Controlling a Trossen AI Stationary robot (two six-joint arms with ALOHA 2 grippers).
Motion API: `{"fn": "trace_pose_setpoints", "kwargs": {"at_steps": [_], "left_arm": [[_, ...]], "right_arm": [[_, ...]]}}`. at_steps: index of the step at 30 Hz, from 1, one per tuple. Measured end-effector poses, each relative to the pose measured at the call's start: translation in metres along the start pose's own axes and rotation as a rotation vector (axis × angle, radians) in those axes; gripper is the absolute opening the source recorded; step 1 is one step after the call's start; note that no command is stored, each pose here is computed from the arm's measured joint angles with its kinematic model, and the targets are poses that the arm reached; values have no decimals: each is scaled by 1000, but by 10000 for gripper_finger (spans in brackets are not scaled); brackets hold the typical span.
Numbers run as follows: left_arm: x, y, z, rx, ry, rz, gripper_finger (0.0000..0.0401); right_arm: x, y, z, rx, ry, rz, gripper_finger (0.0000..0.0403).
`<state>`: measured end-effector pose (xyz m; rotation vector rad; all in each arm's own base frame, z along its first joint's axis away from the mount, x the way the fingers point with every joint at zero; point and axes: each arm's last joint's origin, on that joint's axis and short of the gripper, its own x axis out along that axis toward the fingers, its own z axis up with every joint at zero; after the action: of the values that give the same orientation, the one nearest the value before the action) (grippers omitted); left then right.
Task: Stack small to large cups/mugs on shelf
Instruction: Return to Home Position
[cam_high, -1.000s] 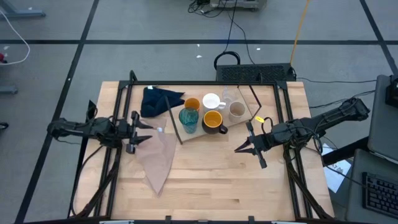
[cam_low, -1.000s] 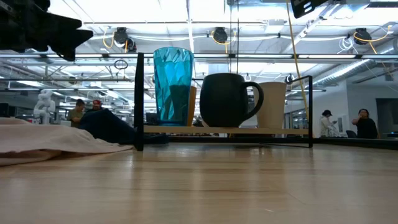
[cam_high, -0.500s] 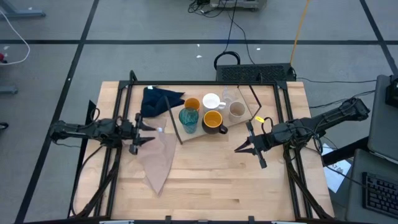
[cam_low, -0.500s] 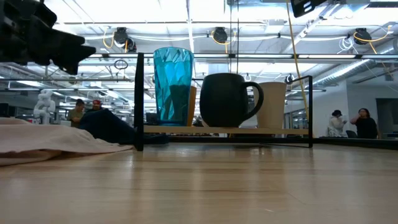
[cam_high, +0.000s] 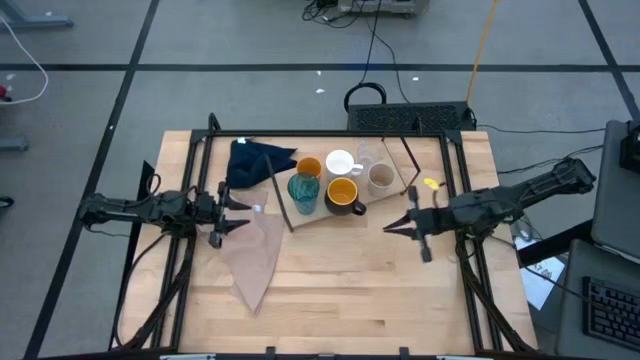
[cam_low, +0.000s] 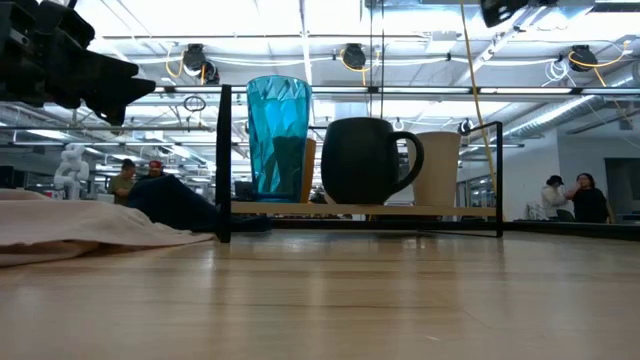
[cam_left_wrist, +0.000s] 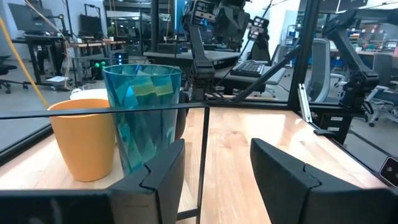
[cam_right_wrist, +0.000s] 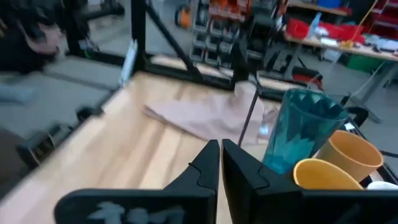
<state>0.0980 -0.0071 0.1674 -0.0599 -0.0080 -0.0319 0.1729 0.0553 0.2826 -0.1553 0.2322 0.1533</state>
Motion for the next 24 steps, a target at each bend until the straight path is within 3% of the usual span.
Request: {"fn": "trace_pose_setpoints", "kwargs": {"at_steps": [5, 10, 15, 19, 24], "left_arm": [[0, 0, 0, -4, -1, 11, 184], [0, 1, 0, -20, -6, 38, 184], [0, 1, 1, -39, -8, 48, 184], [0, 2, 1, -55, -10, 55, 184], [0, 3, 1, -60, -21, 98, 184]], "right_arm": [[-38, 0, -15, 65, -66, 39, 9], [-67, 1, -45, 121, -219, 97, 9], [-74, 6, -77, 178, -360, 169, 9], [-72, 14, -94, 185, -469, 331, 9], [-67, 19, -106, 281, -487, 446, 9]]}}
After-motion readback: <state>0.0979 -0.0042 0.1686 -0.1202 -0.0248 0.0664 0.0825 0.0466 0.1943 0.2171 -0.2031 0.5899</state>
